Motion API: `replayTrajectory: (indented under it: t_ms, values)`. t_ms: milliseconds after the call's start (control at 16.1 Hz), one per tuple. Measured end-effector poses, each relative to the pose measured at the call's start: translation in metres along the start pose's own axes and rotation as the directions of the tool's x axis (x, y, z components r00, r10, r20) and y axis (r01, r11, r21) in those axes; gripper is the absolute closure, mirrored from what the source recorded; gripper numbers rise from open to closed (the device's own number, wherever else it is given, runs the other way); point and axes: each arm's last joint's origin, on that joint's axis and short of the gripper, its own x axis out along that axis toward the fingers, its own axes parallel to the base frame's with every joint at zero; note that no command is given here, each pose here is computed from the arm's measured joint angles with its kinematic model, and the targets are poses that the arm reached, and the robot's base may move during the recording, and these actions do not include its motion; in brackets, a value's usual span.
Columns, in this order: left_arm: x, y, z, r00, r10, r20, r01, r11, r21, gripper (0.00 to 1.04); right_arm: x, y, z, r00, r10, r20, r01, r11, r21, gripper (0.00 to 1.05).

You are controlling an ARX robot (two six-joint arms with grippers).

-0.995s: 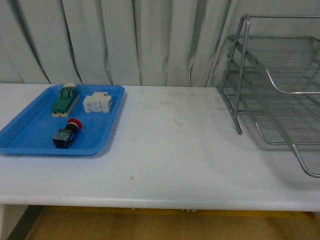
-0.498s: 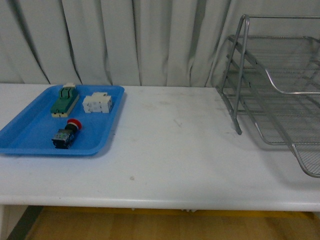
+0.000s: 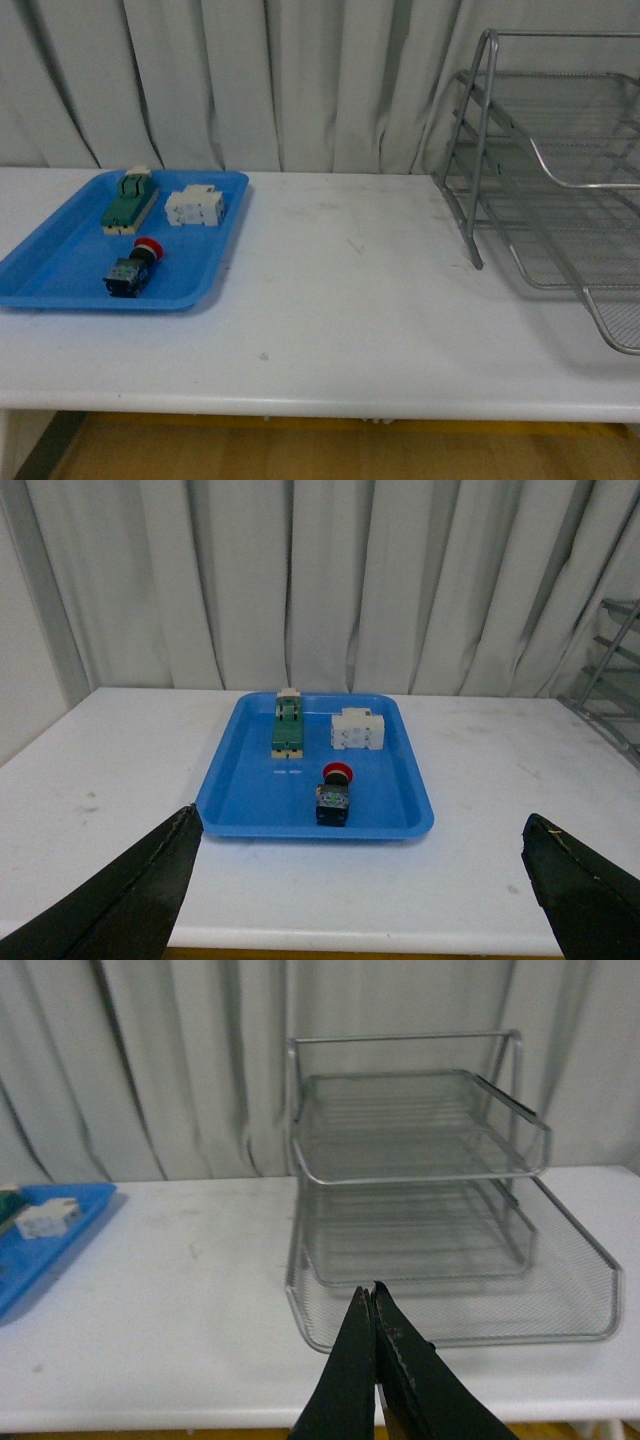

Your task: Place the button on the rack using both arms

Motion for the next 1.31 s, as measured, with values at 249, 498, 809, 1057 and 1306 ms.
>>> replayTrajectory:
  t_ms: [249, 498, 809, 1057, 1306]
  values:
    - [0.0, 0.0, 0.0, 1.0, 0.0, 0.0, 0.0, 1.0, 0.0, 0.07, 0.0, -0.001, -0.001, 1.0, -0.01, -0.005, 0.01, 1.0, -0.006, 1.03]
    - [0.0, 0.0, 0.0, 1.0, 0.0, 0.0, 0.0, 1.0, 0.0, 0.07, 0.0, -0.001, -0.001, 1.0, -0.01, -0.006, 0.01, 1.0, -0.005, 1.03]
    - [0.0, 0.0, 0.0, 1.0, 0.0, 0.0, 0.0, 1.0, 0.0, 0.07, 0.0, -0.001, -0.001, 1.0, -0.01, -0.006, 0.01, 1.0, -0.007, 0.47]
    - [0.0, 0.0, 0.0, 1.0, 0.0, 0.0, 0.0, 1.0, 0.0, 0.07, 0.0, -0.001, -0.001, 1.0, -0.01, -0.006, 0.01, 1.0, -0.007, 0.05]
    - [0.014, -0.007, 0.022, 0.89, 0.143, -0.433, -0.215, 0.969, -0.123, 0.07, 0.0, -0.001, 0.0, 1.0, -0.01, -0.004, 0.01, 1.0, -0.007, 0.06]
